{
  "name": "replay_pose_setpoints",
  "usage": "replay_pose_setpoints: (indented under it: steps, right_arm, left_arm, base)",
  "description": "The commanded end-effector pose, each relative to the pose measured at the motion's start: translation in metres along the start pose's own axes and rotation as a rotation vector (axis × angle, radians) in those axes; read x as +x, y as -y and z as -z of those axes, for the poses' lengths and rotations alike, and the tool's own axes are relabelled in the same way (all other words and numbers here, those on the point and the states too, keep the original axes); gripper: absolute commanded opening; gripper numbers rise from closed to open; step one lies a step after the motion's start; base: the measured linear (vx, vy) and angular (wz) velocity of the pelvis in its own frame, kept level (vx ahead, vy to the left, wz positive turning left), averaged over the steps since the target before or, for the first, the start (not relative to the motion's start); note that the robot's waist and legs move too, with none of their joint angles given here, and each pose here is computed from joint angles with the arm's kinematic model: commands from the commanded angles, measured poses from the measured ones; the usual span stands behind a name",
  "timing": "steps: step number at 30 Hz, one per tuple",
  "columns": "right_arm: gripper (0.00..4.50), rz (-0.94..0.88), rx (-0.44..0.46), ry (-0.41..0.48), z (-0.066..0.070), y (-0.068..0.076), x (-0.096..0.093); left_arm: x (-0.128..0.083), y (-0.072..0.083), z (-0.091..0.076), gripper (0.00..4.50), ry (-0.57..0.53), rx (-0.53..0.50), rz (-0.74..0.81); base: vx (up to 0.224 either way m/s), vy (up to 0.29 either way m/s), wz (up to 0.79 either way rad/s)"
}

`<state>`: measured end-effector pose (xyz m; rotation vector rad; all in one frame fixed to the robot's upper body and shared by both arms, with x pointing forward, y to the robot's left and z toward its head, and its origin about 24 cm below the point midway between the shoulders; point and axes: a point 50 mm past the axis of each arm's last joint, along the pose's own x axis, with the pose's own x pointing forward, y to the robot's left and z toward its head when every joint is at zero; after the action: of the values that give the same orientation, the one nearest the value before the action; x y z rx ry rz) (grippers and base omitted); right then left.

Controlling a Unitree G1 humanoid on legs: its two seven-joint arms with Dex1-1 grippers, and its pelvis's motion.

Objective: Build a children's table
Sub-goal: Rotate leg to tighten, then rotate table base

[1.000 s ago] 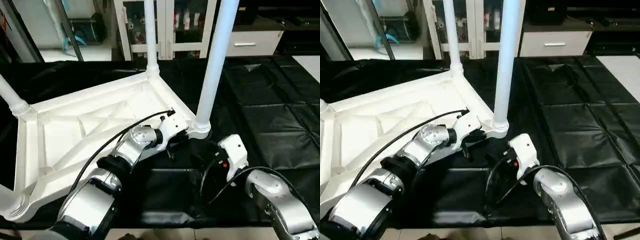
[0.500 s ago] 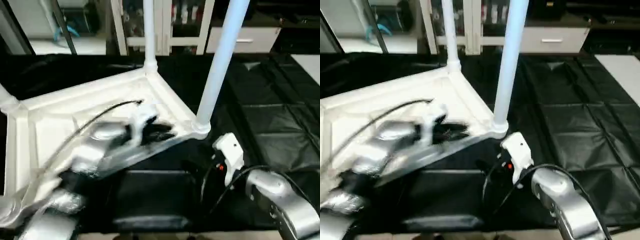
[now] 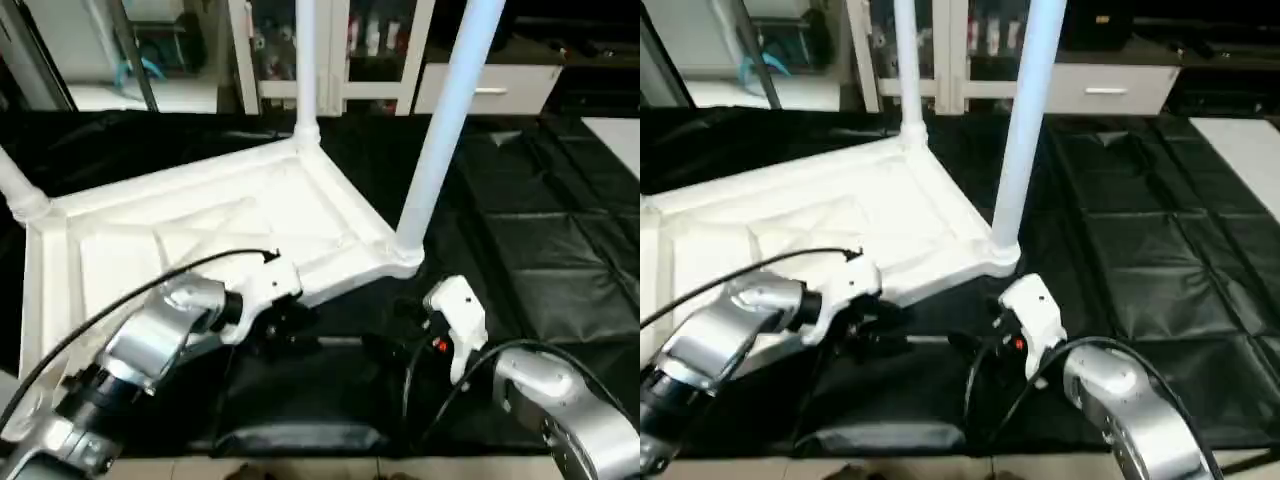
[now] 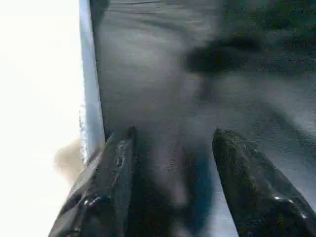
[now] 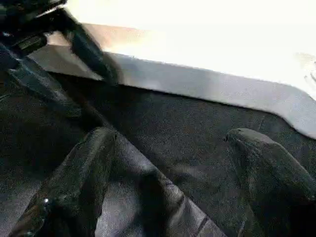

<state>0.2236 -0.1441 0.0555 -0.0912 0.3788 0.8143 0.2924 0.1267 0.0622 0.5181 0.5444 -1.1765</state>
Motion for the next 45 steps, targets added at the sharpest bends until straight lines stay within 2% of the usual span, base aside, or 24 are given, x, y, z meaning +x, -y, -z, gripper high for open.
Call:
replay_pose_setpoints:
  steps: [1, 4, 6, 9, 10, 13, 18, 22, 25, 26, 28, 31, 33, 35, 37, 39, 42, 45]
  right_arm:
    - [3.82, -0.004, -0.010, -0.003, -0.002, -0.001, -0.002]
    - [3.82, -0.002, -0.010, -0.004, -0.002, -0.002, -0.002]
    - [3.82, 0.007, -0.007, -0.003, -0.001, -0.001, -0.001]
    - [3.82, 0.009, -0.005, -0.003, -0.001, -0.001, -0.001]
    - [3.82, 0.011, -0.005, -0.002, -0.002, -0.001, 0.000]
    - [3.82, 0.017, -0.005, -0.003, -0.002, 0.000, 0.001]
    - [3.82, 0.031, -0.010, -0.004, -0.003, 0.002, 0.002]
    - [3.82, 0.034, -0.011, -0.003, -0.003, 0.002, 0.002]
    - [3.82, 0.035, -0.010, 0.000, -0.003, 0.001, 0.002]
    - [3.82, 0.038, -0.015, 0.005, -0.003, 0.000, 0.002]
    - [3.82, 0.039, -0.017, 0.007, -0.004, 0.000, 0.002]
    - [3.82, 0.047, -0.011, 0.020, -0.005, 0.001, 0.000]
    - [3.82, 0.046, -0.008, 0.020, -0.004, 0.001, -0.001]
    - [3.82, 0.045, -0.008, 0.018, -0.003, 0.000, -0.001]
    - [3.82, 0.042, -0.009, 0.018, -0.003, 0.000, 0.000]
    - [3.82, 0.038, -0.012, 0.018, -0.004, 0.000, 0.001]
    - [3.82, 0.035, -0.015, 0.020, -0.004, 0.000, 0.002]
    - [3.82, 0.034, -0.020, 0.019, -0.005, 0.001, 0.002]
  left_arm:
    - [-0.010, -0.021, 0.009, 2.68, -0.087, 0.013, -0.184]
    - [-0.011, -0.027, 0.008, 2.68, -0.098, 0.039, -0.231]
    - [-0.012, -0.036, 0.006, 2.68, -0.105, 0.070, -0.306]
    - [-0.010, -0.044, 0.011, 2.68, -0.138, 0.108, -0.366]
    - [-0.006, -0.050, 0.016, 2.68, -0.165, 0.150, -0.416]
    - [0.001, -0.055, 0.025, 2.68, -0.186, 0.201, -0.483]
    - [0.006, -0.058, 0.038, 2.68, -0.216, 0.226, -0.601]
    - [0.007, -0.059, 0.036, 2.68, -0.153, 0.239, -0.675]
    - [0.003, -0.060, 0.028, 2.68, -0.016, 0.216, -0.808]
    - [-0.001, -0.055, 0.024, 2.68, 0.117, 0.154, -0.855]
    - [-0.004, -0.053, 0.023, 2.68, 0.167, 0.114, -0.874]
    - [-0.026, -0.034, 0.025, 2.68, 0.358, -0.059, -0.861]
    - [-0.032, -0.024, 0.029, 2.68, 0.396, -0.160, -0.788]
    - [-0.038, -0.017, 0.033, 2.68, 0.394, -0.241, -0.737]
    - [-0.041, -0.013, 0.044, 2.68, 0.318, -0.320, -0.711]
    - [-0.047, -0.013, 0.058, 2.68, 0.231, -0.413, -0.759]
    - [-0.056, -0.016, 0.069, 2.68, 0.190, -0.530, -0.853]
    - [-0.055, -0.015, 0.075, 2.68, 0.126, -0.579, -0.847]
  base:
    - [0.000, 0.000, 0.00]
    - [0.000, 0.000, 0.00]
    - [0.000, 0.000, 0.00]
    - [0.000, 0.000, 0.00]
    - [0.000, 0.000, 0.00]
    - [0.000, 0.000, 0.00]
    - [0.000, 0.000, 0.00]
    - [0.000, 0.000, 0.00]
    - [0.000, 0.000, 0.00]
    - [0.000, 0.000, 0.00]
    - [0.000, 0.000, 0.00]
    - [0.000, 0.000, 0.00]
    - [0.000, 0.000, 0.00]
    - [0.000, 0.000, 0.00]
    - [0.000, 0.000, 0.00]
    - [0.000, 0.000, 0.00]
    - [0.000, 0.000, 0.00]
    - [0.000, 0.000, 0.00]
